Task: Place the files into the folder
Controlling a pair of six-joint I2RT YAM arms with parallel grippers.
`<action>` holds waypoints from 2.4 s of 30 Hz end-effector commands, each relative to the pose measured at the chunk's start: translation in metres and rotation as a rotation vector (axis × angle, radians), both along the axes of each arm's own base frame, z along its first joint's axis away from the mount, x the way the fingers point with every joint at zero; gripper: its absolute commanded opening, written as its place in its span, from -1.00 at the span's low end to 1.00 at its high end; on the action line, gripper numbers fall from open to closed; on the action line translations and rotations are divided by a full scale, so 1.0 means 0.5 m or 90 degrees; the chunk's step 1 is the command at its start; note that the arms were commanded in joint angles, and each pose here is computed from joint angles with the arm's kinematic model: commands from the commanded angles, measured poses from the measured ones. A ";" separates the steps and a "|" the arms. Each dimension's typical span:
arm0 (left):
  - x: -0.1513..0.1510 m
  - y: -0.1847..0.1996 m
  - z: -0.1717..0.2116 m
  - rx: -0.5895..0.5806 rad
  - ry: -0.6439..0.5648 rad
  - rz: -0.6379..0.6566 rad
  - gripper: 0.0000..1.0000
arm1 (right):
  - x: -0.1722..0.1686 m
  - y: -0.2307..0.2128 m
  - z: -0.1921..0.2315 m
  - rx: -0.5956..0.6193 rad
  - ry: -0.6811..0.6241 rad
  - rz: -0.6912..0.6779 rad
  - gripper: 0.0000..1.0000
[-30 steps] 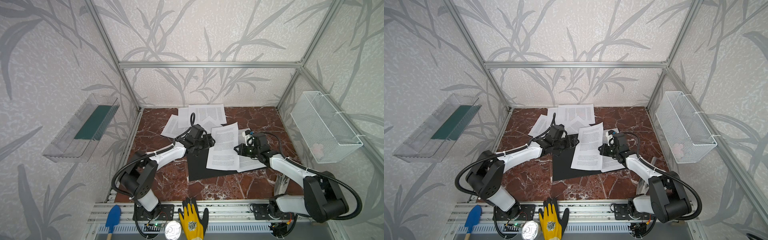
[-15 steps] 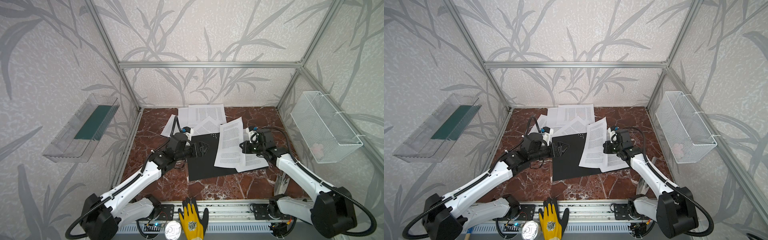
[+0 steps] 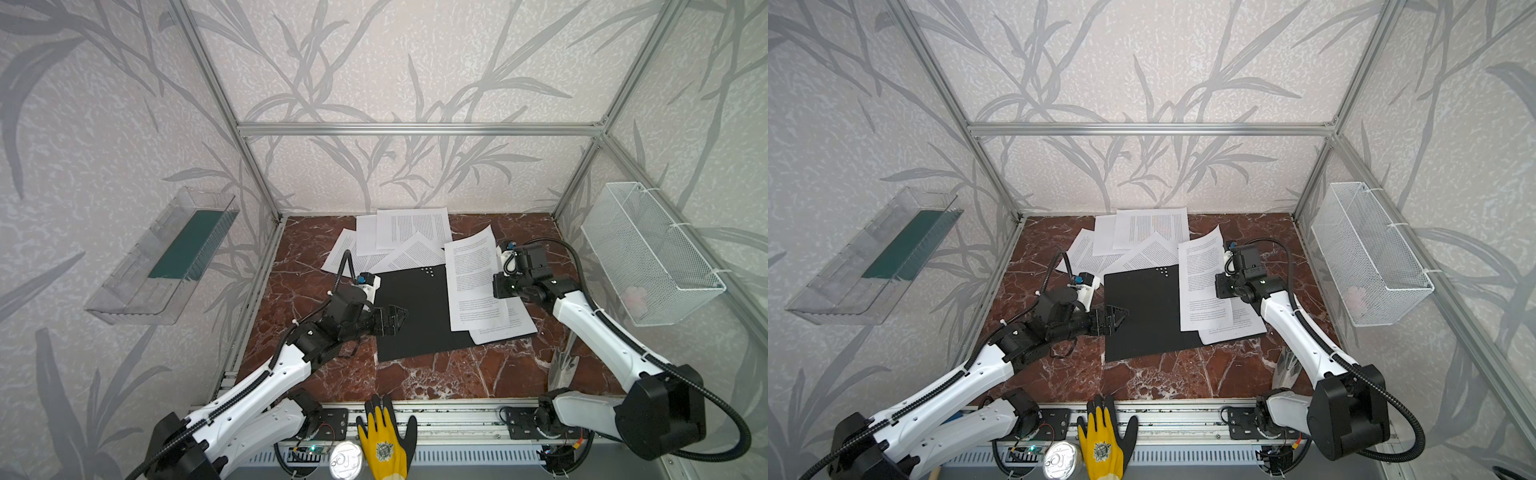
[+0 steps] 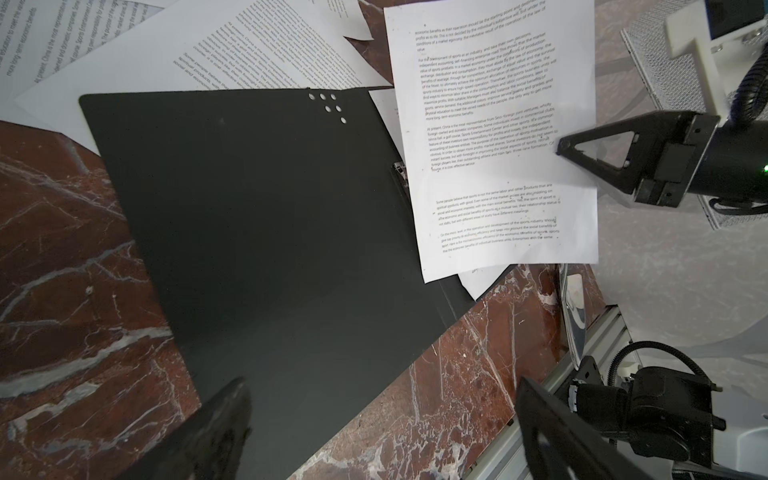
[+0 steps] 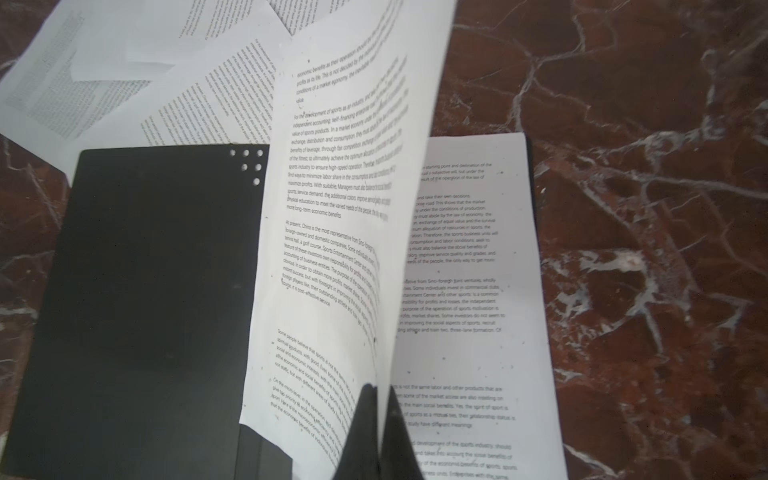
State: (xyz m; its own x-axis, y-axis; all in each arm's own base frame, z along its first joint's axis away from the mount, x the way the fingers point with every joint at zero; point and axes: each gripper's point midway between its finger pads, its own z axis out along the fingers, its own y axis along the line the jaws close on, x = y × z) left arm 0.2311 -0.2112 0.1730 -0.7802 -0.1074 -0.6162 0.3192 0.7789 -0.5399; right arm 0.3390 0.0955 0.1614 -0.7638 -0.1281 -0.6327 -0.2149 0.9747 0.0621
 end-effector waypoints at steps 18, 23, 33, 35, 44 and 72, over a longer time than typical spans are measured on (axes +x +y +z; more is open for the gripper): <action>-0.012 -0.003 0.013 0.000 -0.035 -0.018 0.98 | 0.070 -0.092 -0.075 -0.291 0.130 0.051 -1.00; -0.010 -0.003 0.009 0.002 -0.033 -0.017 0.98 | 0.062 -0.082 -0.102 -0.277 0.157 0.068 -1.00; -0.008 -0.002 0.003 0.009 -0.032 -0.014 0.99 | 0.058 -0.059 -0.104 -0.233 0.136 0.086 -1.00; -0.008 -0.002 0.002 0.010 -0.031 -0.014 0.98 | 0.054 -0.057 -0.110 -0.229 0.138 0.089 -1.00; -0.006 -0.001 0.002 0.012 -0.033 -0.011 0.98 | 0.041 -0.053 -0.126 -0.222 0.145 0.102 -1.00; -0.001 0.004 -0.006 0.025 -0.032 -0.004 0.98 | 0.029 -0.072 -0.121 -0.252 0.142 0.096 -1.00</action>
State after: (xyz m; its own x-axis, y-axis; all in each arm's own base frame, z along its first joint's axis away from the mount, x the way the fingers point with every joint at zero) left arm 0.2297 -0.2112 0.1743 -0.7573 -0.0901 -0.6468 0.3446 0.7861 -0.5130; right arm 0.3591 0.0643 0.0936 -0.8356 -0.4374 -0.3322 -0.3794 0.8970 -0.2267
